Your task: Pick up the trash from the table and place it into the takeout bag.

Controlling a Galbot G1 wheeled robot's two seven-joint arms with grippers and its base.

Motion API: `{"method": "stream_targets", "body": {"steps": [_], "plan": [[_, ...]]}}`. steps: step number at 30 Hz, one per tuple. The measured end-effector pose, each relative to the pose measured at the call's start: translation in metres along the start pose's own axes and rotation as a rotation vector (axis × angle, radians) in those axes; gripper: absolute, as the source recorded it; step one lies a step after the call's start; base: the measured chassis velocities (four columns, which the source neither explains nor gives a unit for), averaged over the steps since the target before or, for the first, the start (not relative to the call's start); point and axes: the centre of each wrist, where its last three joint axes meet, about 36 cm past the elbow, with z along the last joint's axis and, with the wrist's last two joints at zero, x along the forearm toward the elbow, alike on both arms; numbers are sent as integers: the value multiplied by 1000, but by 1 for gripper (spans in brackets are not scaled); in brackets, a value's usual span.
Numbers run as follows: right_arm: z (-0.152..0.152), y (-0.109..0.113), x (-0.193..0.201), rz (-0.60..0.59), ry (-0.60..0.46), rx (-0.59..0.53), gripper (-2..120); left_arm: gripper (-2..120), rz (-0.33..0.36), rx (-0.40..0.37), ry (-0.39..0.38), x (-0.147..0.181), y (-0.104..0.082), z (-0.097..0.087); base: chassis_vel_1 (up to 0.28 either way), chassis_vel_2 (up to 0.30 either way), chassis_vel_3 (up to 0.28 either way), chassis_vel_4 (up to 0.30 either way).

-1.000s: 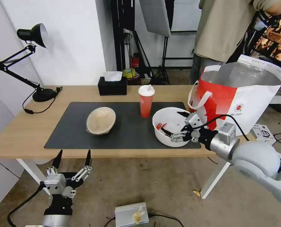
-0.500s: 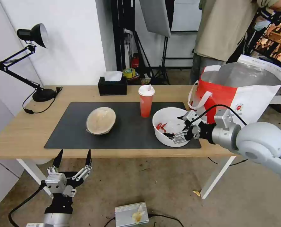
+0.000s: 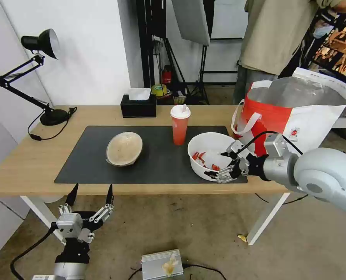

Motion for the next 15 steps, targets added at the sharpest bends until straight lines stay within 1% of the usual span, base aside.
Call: {"method": "stream_targets", "body": {"steps": [15], "plan": [[3,-6,-14,-11,13,-2,100,100,-1,-1,3,-3,2,7,0,0,0,0]]}}
